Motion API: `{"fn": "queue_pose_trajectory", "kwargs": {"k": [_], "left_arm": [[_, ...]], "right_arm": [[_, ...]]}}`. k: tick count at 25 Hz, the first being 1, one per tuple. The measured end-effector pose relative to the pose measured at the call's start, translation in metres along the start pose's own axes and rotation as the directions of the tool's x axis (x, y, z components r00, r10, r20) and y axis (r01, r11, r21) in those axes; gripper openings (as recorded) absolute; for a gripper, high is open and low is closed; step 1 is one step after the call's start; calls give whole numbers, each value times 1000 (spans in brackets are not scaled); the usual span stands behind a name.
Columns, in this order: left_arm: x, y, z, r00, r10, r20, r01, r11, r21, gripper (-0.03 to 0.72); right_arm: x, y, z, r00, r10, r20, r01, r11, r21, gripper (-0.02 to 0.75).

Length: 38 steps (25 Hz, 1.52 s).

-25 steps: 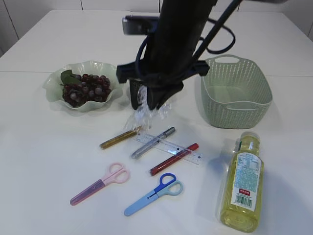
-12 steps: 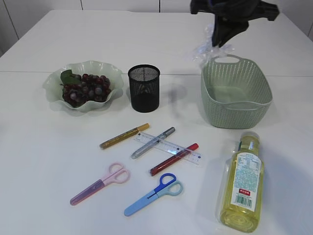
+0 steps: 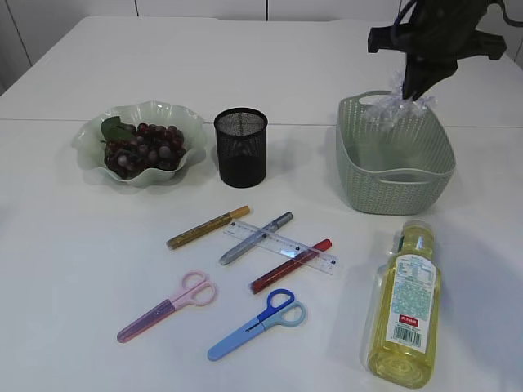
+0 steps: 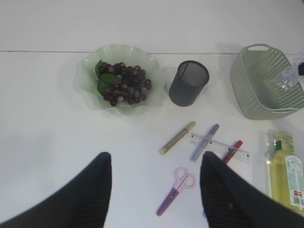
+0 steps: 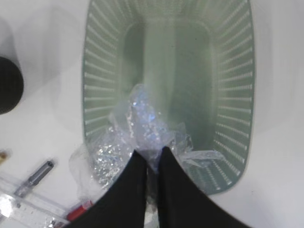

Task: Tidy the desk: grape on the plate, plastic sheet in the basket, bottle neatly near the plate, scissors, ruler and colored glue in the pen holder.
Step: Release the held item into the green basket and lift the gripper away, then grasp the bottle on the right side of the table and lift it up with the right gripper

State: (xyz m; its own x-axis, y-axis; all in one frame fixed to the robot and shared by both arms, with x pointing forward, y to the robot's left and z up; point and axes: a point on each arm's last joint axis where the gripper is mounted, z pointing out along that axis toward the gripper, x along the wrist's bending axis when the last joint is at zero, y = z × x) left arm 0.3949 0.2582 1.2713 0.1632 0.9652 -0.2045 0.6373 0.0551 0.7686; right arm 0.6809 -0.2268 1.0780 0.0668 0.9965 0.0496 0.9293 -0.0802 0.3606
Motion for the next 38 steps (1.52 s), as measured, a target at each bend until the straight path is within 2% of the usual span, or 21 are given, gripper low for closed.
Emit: {"fn": "queue_pose_trajectory", "kwargs": {"k": [5, 8, 10, 14, 16, 20, 26, 32, 38], "left_arm": [[0, 0, 0, 1000, 1, -2, -1, 1000, 0, 433], [0, 0, 0, 1000, 1, -2, -1, 1000, 0, 433], [0, 0, 0, 1000, 1, -2, -1, 1000, 0, 433], [0, 0, 0, 1000, 1, -2, -1, 1000, 0, 432], [0, 0, 0, 1000, 1, -4, -1, 1000, -1, 432], [1, 1, 2, 1000, 3, -13, -3, 1000, 2, 432], [2, 3, 10, 1000, 3, -21, -3, 1000, 23, 432], [3, 4, 14, 999, 6, -33, -5, 1000, 31, 432], [3, 4, 14, 999, 8, -37, -7, 1000, 30, 432]], "right_arm": [[-1, 1, 15, 1000, -2, 20, 1, 1000, 24, 64], [-1, 1, 26, 1000, -4, 28, 3, 999, 45, 120], [-2, 1, 31, 999, -8, 37, 6, 999, 54, 221], [-4, 2, 32, 998, -19, 64, 16, 999, 47, 490], [-5, 2, 32, 997, -21, 70, 18, 999, 45, 552], [-5, 2, 32, 997, -20, 68, 17, 999, 46, 563], [1, 1, 20, 1000, -21, 0, 21, 999, 38, 552], [-4, -15, -34, 999, -26, -22, 25, 999, -25, 550], [-18, -63, -92, 999, -26, -35, 24, 998, -56, 549]]}}
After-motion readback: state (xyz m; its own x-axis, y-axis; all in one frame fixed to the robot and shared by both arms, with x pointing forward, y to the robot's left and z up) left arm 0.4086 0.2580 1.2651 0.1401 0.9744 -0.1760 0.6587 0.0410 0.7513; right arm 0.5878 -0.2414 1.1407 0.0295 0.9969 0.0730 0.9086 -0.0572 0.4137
